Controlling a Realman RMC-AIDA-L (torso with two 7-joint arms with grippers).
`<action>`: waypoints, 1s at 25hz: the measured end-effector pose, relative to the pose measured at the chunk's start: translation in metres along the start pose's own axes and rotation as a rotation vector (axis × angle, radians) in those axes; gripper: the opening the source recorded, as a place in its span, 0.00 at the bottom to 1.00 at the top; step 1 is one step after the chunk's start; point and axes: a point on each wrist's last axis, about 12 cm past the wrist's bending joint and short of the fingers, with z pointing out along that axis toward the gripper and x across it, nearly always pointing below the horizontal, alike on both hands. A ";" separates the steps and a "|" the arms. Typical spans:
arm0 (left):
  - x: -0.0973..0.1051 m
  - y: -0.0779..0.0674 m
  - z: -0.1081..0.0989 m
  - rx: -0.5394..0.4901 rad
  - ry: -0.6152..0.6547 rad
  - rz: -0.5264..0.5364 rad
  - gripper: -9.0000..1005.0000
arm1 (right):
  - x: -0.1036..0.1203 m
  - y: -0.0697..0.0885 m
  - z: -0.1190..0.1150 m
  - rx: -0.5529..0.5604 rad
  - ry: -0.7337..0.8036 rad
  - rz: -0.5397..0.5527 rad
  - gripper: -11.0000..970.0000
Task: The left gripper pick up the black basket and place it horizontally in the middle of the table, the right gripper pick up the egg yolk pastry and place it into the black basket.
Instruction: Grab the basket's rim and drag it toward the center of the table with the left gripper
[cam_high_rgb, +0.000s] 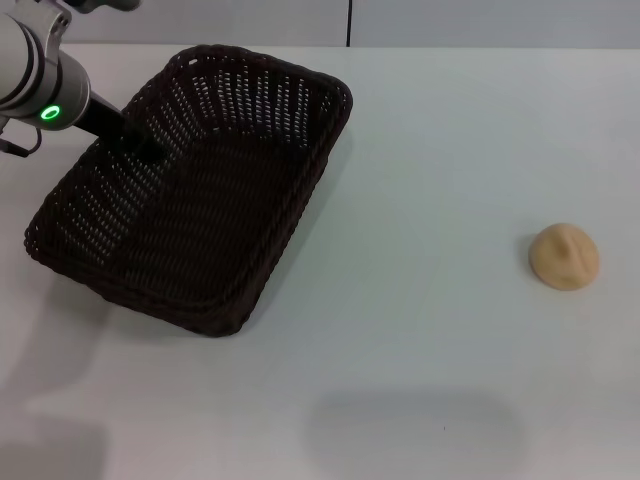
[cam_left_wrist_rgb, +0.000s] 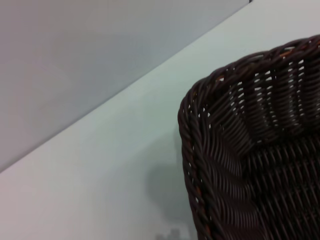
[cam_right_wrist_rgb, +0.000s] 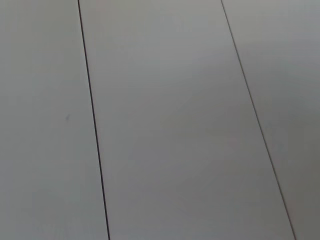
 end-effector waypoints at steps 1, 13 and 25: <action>0.001 0.000 0.001 0.001 0.002 0.000 0.68 | 0.000 0.000 0.000 -0.001 0.000 -0.001 0.84; 0.000 -0.001 -0.004 -0.002 -0.003 0.040 0.57 | -0.001 0.000 0.000 -0.002 -0.005 -0.002 0.84; -0.002 -0.005 -0.004 -0.001 -0.003 0.105 0.36 | -0.001 0.001 0.000 -0.014 -0.004 0.002 0.84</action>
